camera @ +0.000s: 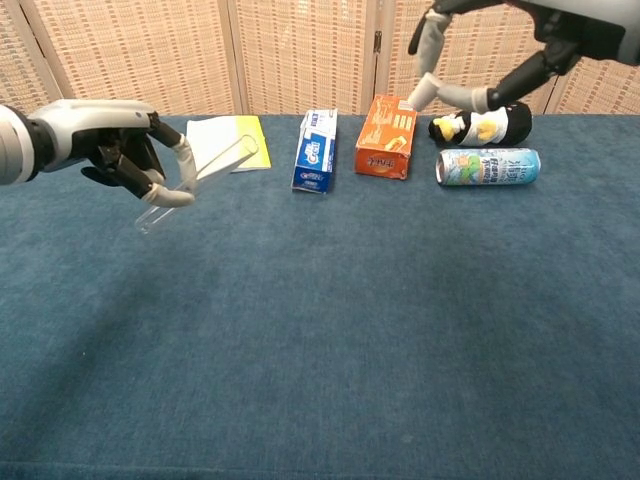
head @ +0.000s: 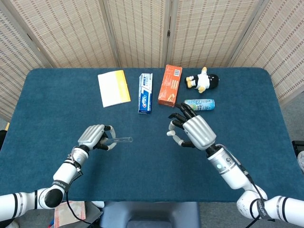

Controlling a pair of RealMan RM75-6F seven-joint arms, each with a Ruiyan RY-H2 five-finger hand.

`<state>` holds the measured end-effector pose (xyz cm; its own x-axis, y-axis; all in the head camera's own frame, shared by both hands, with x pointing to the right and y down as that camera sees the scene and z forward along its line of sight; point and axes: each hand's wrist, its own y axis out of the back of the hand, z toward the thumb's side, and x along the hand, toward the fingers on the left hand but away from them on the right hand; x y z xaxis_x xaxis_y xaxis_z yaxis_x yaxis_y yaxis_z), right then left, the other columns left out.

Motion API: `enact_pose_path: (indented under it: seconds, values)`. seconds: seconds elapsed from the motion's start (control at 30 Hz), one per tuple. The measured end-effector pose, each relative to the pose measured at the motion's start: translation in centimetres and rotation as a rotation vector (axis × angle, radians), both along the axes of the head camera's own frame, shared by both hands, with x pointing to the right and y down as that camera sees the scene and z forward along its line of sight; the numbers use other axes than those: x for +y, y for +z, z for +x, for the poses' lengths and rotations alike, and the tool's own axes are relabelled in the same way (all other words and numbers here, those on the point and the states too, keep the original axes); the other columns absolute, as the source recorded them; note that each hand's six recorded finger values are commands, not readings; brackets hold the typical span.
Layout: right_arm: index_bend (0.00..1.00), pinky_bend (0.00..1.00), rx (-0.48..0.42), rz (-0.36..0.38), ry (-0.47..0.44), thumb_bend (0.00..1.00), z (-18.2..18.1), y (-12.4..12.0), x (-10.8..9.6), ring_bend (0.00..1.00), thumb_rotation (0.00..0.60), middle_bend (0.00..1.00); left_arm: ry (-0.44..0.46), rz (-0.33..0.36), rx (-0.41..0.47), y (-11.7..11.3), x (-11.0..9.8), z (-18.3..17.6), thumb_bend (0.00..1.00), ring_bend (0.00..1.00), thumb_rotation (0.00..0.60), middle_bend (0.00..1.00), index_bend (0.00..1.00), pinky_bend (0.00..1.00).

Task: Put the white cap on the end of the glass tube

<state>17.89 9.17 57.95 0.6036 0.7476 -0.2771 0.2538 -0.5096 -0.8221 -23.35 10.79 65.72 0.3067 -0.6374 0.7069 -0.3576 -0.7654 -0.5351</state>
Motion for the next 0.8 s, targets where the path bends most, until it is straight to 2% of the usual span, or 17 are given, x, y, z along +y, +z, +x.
enact_pose_path:
  seconds: [0.2, 0.5, 0.8]
  values:
    - [0.67, 0.0, -0.077, -0.003, -0.032, 0.52, -2.8, -0.4, 0.2, 0.0, 0.6, 0.28, -0.04, -0.069, 0.07, -0.6, 0.0, 2.0, 0.35, 0.98, 0.6, 0.99, 0.63, 1.0]
    - [0.68, 0.0, -0.141, 0.004, -0.057, 0.53, -5.2, -0.4, 0.5, 0.0, 0.6, 0.28, -0.067, -0.095, 0.127, -1.3, -0.1, 3.5, 0.35, 0.98, 0.6, 0.99, 0.63, 1.0]
    - [0.68, 0.0, -0.154, 0.011, -0.07, 0.53, -6.6, -0.2, 0.5, 0.0, 0.6, 0.28, -0.076, -0.107, 0.143, -1.2, 0.0, 4.1, 0.35, 0.98, 0.6, 0.99, 0.63, 1.0]
